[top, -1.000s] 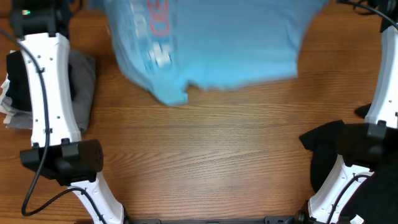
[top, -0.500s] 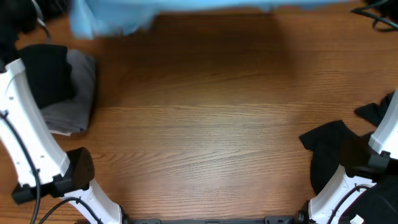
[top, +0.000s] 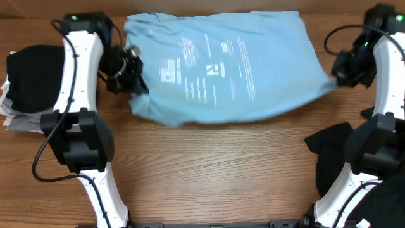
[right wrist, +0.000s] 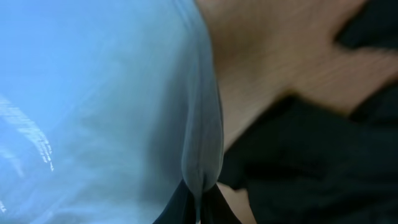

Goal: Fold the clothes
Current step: 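Lay the shirt flat on the table by lowering both grippers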

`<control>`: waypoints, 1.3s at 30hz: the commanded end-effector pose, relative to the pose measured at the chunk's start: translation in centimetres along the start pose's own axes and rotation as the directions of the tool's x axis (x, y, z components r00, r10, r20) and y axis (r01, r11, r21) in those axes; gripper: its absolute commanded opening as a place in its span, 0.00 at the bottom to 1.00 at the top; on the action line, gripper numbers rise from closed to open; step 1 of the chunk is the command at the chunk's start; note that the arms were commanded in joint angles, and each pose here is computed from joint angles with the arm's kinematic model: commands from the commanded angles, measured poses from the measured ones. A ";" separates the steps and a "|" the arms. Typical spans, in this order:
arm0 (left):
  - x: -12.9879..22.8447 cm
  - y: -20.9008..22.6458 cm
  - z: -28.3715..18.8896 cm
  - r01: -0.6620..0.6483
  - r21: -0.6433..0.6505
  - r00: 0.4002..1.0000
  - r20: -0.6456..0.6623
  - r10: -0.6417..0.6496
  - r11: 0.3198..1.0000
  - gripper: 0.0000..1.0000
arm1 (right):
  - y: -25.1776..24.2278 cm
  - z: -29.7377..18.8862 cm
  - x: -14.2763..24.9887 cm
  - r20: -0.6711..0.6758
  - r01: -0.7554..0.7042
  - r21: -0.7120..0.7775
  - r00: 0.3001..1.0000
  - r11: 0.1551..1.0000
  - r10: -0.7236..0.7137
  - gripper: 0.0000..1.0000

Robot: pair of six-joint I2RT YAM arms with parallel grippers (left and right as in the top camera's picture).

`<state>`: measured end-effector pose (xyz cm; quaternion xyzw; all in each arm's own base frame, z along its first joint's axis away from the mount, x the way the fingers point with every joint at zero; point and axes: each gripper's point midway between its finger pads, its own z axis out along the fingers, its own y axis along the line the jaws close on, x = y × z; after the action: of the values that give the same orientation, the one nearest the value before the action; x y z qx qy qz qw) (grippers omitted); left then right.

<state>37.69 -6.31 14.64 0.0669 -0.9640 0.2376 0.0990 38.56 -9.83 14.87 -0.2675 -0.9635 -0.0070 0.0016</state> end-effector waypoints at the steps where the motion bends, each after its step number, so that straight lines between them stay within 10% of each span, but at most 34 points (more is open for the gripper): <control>1: 3.1 1.2 2.3 -0.018 -0.058 0.993 -0.115 0.011 0.998 0.04 | -2.5 2.9 2.5 -0.126 -0.011 0.067 0.992 0.998 0.019 0.04; 6: 6.6 3.7 3.4 0.028 -0.146 0.982 -0.182 -0.055 0.989 0.04 | -5.1 5.1 5.2 -0.243 -0.032 0.136 0.968 0.990 0.064 0.04; 18: 11.2 9.7 1.6 0.303 -0.188 0.951 0.115 -0.286 0.934 0.04 | -7.0 6.1 7.5 -0.323 -0.066 0.167 0.939 0.984 0.118 0.04; 39: 15.6 9.1 0.8 0.278 -0.163 0.953 0.171 -0.251 0.947 0.04 | -7.1 2.2 8.5 -0.249 -0.102 0.151 0.959 0.983 0.137 0.04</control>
<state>20.81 -0.54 12.81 0.2010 -0.9672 0.1313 0.0830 27.68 -11.03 11.64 -0.3077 -0.9365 0.0115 0.1675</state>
